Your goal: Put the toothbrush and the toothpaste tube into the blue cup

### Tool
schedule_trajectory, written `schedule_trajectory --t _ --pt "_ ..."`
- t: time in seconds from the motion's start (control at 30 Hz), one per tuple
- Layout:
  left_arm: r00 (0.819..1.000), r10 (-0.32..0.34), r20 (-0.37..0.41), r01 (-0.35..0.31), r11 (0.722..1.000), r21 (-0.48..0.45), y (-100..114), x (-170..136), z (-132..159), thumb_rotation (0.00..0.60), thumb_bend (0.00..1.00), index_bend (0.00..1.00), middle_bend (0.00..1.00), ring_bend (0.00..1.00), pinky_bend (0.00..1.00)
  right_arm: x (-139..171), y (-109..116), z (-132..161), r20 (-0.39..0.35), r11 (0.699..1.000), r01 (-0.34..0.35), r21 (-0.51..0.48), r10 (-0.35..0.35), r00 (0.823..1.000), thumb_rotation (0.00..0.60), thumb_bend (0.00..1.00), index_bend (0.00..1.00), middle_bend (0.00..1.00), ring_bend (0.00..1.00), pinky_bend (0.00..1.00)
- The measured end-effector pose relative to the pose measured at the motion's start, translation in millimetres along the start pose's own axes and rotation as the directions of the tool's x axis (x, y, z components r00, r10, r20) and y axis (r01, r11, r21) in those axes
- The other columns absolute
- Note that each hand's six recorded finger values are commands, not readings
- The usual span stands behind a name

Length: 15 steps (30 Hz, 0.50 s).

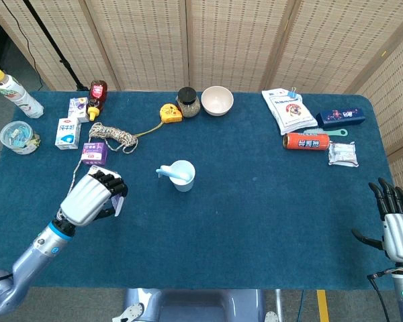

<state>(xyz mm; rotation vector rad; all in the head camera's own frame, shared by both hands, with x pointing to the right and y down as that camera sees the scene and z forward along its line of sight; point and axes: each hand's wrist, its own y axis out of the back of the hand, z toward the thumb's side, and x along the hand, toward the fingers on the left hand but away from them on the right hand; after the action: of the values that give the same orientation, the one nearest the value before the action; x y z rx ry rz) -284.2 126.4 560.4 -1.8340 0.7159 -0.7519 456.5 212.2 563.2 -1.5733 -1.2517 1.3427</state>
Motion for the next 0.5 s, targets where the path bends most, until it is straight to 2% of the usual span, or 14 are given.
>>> schedule_trajectory --t 0.13,0.23,0.33,0.37,0.5 --pt "0.996 0.084 0.012 -0.082 0.989 -0.127 36 -4 9 0.6 0.49 0.75 0.57 0.52 0.62 0 -2 1 -0.003 1.0 -0.005 0.002 0.005 1.0 0.6 0.0 0.01 0.0 0.0 0.0" --pt "0.989 0.144 0.026 -0.134 0.963 -0.235 61 -4 18 0.6 0.49 0.75 0.57 0.52 0.62 0 -4 3 -0.008 1.0 -0.012 0.002 0.012 1.0 0.6 0.0 0.01 0.0 0.0 0.0" --pt "0.979 0.199 0.043 -0.171 0.918 -0.357 79 8 27 0.6 0.49 0.75 0.57 0.51 0.62 0 -6 6 -0.017 1.0 -0.02 0.004 0.02 1.0 0.6 0.0 0.01 0.0 0.0 0.0" --pt "0.975 0.216 0.043 -0.18 0.895 -0.407 85 16 30 0.6 0.49 0.75 0.57 0.51 0.62 0 -7 6 -0.017 1.0 -0.021 0.005 0.021 1.0 0.6 0.0 0.01 0.0 0.0 0.0" --pt "0.976 0.217 0.009 -0.182 0.842 -0.508 88 40 32 0.6 0.49 0.75 0.57 0.51 0.62 0 -8 6 -0.014 1.0 -0.023 0.006 0.024 1.0 0.6 0.0 0.01 0.0 0.0 0.0"
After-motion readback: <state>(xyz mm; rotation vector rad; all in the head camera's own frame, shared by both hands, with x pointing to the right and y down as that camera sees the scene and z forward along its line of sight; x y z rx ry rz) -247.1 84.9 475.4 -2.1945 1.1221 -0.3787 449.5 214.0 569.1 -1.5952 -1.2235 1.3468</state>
